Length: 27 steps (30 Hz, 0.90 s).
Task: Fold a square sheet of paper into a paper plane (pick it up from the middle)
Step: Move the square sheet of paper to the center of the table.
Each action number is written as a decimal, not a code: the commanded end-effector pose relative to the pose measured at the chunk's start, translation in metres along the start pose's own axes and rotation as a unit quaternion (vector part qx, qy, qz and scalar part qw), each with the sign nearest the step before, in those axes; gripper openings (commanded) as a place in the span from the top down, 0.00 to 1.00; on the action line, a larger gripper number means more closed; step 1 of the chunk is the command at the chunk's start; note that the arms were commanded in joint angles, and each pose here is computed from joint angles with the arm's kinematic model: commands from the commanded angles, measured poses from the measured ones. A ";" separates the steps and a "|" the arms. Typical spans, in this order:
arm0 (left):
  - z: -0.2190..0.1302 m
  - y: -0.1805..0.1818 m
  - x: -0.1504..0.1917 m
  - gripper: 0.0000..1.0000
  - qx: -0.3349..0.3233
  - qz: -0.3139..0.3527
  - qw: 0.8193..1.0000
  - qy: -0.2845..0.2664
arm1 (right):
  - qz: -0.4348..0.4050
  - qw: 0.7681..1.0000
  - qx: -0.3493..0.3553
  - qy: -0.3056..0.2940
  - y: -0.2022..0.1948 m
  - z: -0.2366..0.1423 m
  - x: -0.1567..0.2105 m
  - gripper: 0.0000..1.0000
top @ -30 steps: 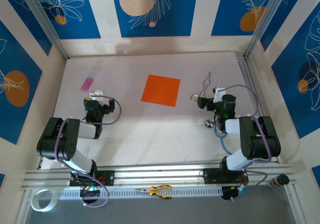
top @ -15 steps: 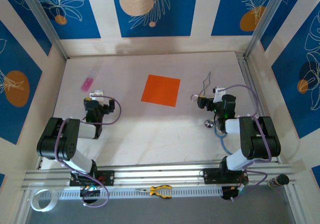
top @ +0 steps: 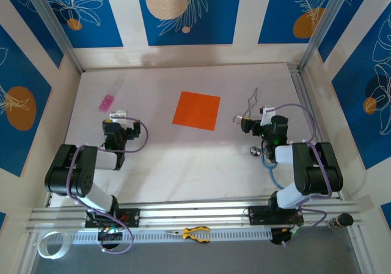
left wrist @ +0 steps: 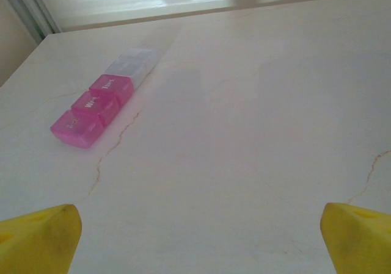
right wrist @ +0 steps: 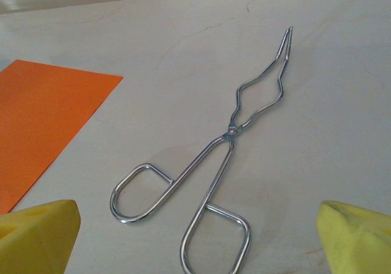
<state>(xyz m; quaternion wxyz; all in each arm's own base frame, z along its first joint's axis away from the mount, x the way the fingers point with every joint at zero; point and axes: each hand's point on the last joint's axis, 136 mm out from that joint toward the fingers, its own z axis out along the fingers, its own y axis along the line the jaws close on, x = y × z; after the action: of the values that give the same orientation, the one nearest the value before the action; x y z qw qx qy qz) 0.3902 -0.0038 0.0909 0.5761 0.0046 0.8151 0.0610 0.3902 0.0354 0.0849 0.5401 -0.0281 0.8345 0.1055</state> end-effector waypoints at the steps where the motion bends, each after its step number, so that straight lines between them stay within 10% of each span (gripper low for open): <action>1: -0.005 0.000 -0.017 0.00 0.006 -0.007 1.000 -0.014 | -0.008 1.000 -0.002 -0.013 0.003 -0.001 -0.015 0.01; 13: -0.027 0.041 -0.052 0.00 -0.100 -0.056 0.993 0.040 | 0.116 0.991 0.008 0.069 0.007 -0.022 -0.053 0.01; 19: -0.049 0.026 -0.064 0.00 -0.044 -0.141 0.988 0.050 | 0.310 0.945 0.023 0.105 0.007 -0.033 -0.055 0.01; 27: -0.062 -0.005 -0.060 0.00 0.025 -0.210 0.965 0.156 | 0.326 0.931 -0.108 0.126 0.048 -0.023 -0.061 0.01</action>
<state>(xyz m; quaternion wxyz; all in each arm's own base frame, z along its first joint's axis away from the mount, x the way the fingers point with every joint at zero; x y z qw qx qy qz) 0.3609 -0.0023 0.1804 0.5120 -0.1391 0.8472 -0.0290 0.3900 0.0464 0.1525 0.3946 0.1944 0.8442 0.3065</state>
